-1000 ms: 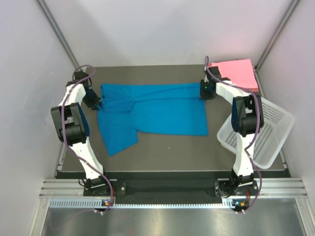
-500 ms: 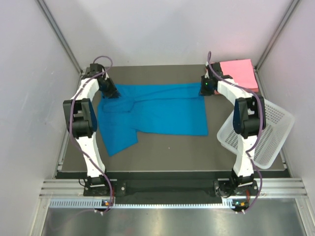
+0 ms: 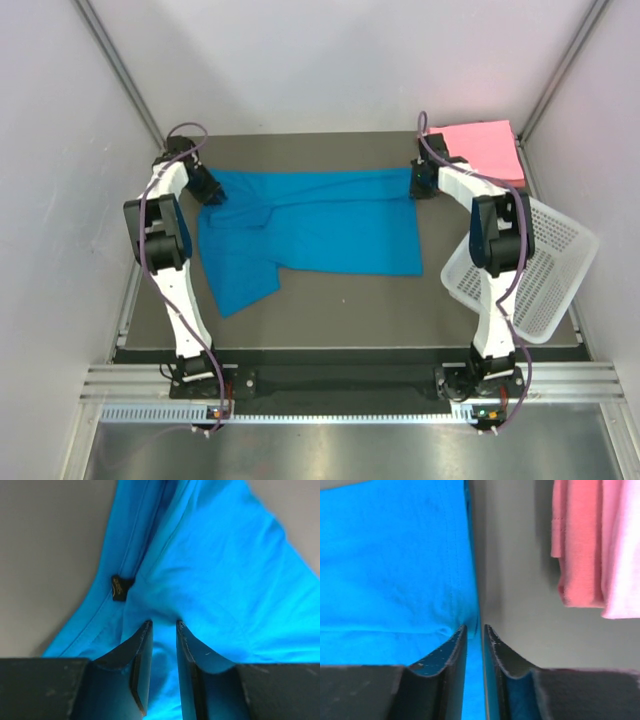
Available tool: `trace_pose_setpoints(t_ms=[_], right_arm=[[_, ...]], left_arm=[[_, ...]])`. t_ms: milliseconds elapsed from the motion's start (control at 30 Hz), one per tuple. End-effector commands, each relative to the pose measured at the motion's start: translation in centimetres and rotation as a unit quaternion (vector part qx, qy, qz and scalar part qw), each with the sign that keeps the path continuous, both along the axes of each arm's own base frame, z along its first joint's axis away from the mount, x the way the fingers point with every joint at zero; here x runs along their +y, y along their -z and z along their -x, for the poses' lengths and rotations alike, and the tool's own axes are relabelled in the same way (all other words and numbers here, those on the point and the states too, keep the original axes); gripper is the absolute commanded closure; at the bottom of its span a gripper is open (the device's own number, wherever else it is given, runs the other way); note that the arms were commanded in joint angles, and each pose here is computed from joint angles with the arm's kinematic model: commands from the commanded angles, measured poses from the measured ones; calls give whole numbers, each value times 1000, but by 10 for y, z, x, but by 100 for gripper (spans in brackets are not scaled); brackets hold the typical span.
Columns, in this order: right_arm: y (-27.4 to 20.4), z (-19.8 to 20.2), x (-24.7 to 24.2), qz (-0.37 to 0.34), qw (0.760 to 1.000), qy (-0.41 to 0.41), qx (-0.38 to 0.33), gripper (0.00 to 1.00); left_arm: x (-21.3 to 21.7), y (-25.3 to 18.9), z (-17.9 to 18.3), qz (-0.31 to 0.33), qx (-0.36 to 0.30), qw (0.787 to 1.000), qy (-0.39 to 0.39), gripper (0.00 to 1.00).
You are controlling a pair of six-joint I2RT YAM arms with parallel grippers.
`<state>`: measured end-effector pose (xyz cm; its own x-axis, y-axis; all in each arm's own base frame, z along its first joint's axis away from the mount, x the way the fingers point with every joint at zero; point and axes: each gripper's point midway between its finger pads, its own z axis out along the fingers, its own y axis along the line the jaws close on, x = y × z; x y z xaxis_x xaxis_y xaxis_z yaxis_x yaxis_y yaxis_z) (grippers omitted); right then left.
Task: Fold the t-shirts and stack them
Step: Fold the tshirt
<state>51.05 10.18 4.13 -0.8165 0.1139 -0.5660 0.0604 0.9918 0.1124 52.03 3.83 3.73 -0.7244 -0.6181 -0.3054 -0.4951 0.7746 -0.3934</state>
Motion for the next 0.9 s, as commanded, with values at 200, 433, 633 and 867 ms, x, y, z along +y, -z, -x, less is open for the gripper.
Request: trace_pose_setpoints(t_ms=[200, 433, 633, 867], right_arm=[[-57, -40, 26, -69, 993, -8, -96, 73], [-56, -68, 44, -140, 982, 9, -130, 73], [-23, -86, 23, -119, 985, 75, -103, 77], [12, -90, -9, -86, 985, 130, -70, 79]], left_arm=[[-33, -64, -62, 103, -153, 981, 62, 69], [-42, -46, -89, 157, -198, 965, 69, 71], [-12, -5, -109, 143, -187, 972, 14, 71], [22, 14, -130, 98, -205, 973, -41, 73]])
